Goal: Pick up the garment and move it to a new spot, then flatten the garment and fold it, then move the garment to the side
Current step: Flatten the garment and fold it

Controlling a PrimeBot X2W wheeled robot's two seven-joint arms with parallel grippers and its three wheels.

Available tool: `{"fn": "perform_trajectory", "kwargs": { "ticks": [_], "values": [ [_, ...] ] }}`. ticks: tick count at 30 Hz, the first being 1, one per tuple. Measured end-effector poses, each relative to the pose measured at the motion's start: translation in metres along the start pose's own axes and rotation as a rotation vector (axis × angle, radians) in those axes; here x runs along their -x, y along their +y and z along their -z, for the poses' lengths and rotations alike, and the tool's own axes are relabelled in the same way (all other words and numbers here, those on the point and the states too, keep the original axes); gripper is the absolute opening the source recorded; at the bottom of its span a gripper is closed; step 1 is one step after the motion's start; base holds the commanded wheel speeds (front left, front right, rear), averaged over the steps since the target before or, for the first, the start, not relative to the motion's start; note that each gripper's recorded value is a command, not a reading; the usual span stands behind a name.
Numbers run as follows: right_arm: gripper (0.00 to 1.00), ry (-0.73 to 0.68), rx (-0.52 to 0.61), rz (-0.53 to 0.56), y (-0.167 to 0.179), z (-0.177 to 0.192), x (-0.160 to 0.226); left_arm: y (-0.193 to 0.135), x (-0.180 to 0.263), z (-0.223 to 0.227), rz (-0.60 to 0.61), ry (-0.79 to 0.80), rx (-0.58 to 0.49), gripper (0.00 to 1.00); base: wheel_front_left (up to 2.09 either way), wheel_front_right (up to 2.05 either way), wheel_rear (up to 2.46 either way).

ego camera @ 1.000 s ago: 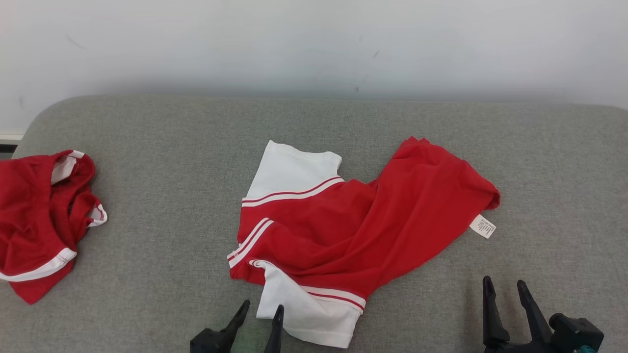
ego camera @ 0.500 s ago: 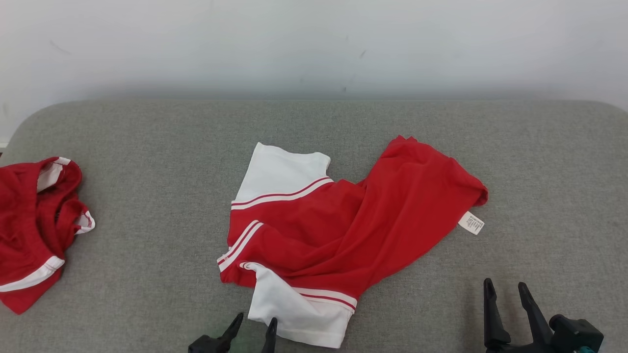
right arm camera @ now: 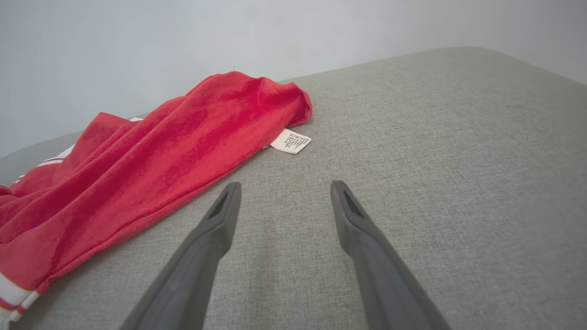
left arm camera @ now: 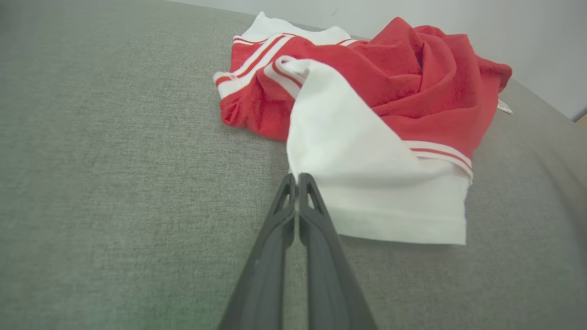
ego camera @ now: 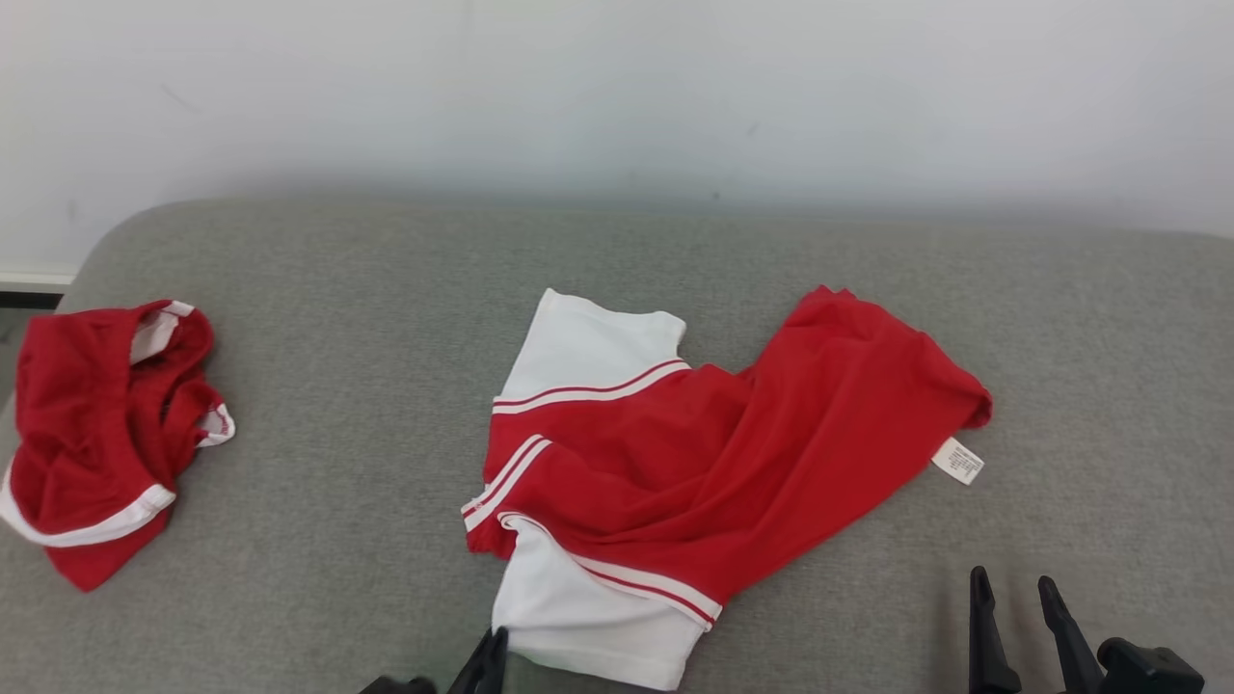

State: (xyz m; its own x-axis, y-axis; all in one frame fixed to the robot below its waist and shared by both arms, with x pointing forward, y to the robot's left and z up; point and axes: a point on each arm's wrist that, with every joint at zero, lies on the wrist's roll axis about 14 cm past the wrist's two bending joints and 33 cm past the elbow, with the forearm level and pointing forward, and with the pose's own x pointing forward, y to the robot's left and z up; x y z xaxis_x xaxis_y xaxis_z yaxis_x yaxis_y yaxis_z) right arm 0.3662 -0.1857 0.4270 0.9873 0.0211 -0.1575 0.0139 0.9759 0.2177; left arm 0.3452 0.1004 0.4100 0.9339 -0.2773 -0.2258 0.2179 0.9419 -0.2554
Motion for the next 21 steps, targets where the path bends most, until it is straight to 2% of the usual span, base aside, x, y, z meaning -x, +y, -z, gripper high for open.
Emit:
{"fn": "perform_trajectory", "kwargs": {
  "ticks": [3,7,13,14,18,21],
  "values": [
    [1.0,0.002,-0.002,-0.023,0.008,0.0,-0.005,0.018,0.022,-0.003,-0.087,-0.039,0.046,0.0,0.0,0.0,0.0],
    [1.0,0.003,-0.005,-0.04,0.014,0.0,-0.01,0.04,0.046,0.004,-0.176,-0.035,0.046,0.0,0.0,0.0,0.0],
    [1.0,0.023,-0.004,-0.062,0.022,0.007,-0.015,0.05,0.057,0.008,-0.219,-0.026,0.066,0.0,0.0,0.0,0.0],
    [1.0,0.027,0.0,-0.066,0.023,0.008,-0.016,0.051,0.056,0.009,-0.225,-0.022,0.068,1.0,0.0,0.0,0.0],
    [1.0,0.022,0.073,-0.082,0.018,0.003,-0.02,0.051,0.05,0.008,-0.227,-0.025,0.071,1.0,0.0,0.0,0.0],
    [1.0,0.037,0.175,-0.104,0.011,0.003,-0.023,0.05,0.049,0.009,-0.228,-0.022,0.077,1.0,0.0,0.0,0.0]
  ]
}}
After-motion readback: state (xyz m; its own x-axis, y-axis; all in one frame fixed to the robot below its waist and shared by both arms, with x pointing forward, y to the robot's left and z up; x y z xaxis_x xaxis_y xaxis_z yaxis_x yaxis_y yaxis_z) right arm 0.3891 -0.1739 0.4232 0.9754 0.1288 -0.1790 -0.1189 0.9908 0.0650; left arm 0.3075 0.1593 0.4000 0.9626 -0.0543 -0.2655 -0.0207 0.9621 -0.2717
